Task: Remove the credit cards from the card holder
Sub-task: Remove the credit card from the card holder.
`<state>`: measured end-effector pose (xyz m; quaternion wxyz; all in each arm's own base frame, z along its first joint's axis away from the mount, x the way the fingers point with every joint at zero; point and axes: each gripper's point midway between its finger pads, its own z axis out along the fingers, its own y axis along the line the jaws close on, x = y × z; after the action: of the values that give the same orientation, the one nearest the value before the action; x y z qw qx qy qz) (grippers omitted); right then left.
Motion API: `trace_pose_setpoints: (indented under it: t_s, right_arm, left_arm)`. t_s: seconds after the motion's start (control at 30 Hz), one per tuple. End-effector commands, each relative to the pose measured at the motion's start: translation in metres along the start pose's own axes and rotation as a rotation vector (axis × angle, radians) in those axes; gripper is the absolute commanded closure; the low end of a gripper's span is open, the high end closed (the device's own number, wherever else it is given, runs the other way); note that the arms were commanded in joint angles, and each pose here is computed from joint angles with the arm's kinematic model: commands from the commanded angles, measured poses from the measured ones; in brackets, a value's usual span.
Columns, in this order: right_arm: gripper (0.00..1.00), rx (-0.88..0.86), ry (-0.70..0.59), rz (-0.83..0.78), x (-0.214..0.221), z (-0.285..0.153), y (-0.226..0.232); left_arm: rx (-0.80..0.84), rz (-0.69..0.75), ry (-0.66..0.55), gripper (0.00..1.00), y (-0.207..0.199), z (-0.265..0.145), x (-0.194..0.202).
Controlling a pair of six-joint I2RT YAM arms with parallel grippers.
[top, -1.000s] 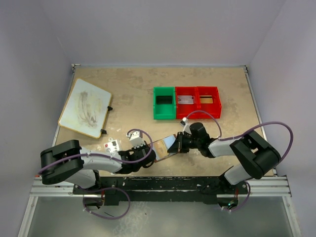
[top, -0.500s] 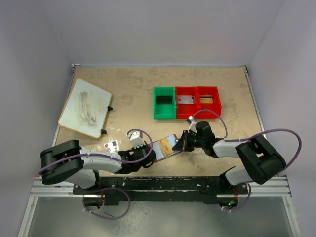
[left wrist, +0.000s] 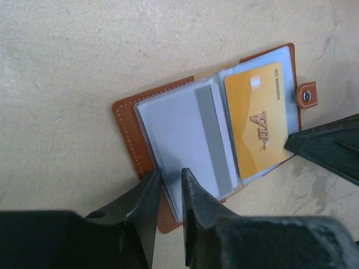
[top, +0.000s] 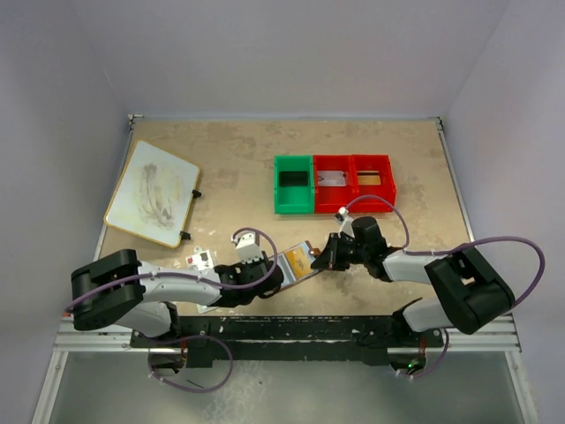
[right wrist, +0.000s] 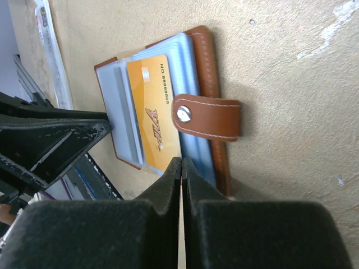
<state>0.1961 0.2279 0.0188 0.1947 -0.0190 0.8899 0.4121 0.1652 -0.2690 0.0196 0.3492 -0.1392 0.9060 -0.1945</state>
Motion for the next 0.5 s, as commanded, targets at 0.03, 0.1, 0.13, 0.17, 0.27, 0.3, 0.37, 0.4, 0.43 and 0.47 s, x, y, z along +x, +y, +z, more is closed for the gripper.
trace_pose_setpoints:
  t_s: [0.03,0.1,0.13,0.17,0.27,0.3,0.37,0.4,0.43,0.47]
  right_arm:
    - [1.0,-0.001,-0.013,-0.025,0.001,-0.004,-0.001]
    - [1.0,0.001,-0.017,-0.023,0.001,-0.005,-0.002]
    - [1.0,-0.001,-0.021,-0.024,0.001,-0.006,-0.001]
    - [1.0,-0.002,-0.025,-0.023,0.001,-0.007,-0.001]
    - [1.0,-0.015,-0.04,-0.032,-0.002,-0.009,0.004]
    - [1.0,-0.018,-0.045,-0.034,-0.003,-0.009,0.005]
    - [1.0,-0.026,-0.048,-0.032,-0.003,-0.01,0.006]
    - [1.0,-0.032,-0.05,-0.03,-0.002,-0.011,0.007]
    - [1.0,-0.037,-0.051,-0.029,-0.001,-0.011,0.008]
    - [1.0,-0.042,-0.053,-0.028,-0.001,-0.011,0.009]
  left_arm:
    - [-0.123,0.149,0.035,0.76,0.033,-0.016,-0.007]
    - [-0.086,0.135,0.025,0.73,0.02,-0.015,-0.015]
    - [-0.064,0.131,0.022,0.72,0.012,-0.014,-0.019]
    - [-0.045,0.128,0.023,0.71,0.005,-0.013,-0.022]
    - [-0.028,0.15,0.02,0.69,-0.011,-0.008,-0.029]
    - [-0.029,0.153,0.017,0.69,-0.016,-0.008,-0.031]
    - [-0.006,0.14,0.013,0.68,-0.026,-0.009,-0.034]
    - [0.015,0.129,0.007,0.68,-0.033,-0.01,-0.037]
    - [0.034,0.118,-0.002,0.67,-0.04,-0.011,-0.04]
    - [0.05,0.109,-0.012,0.66,-0.046,-0.013,-0.044]
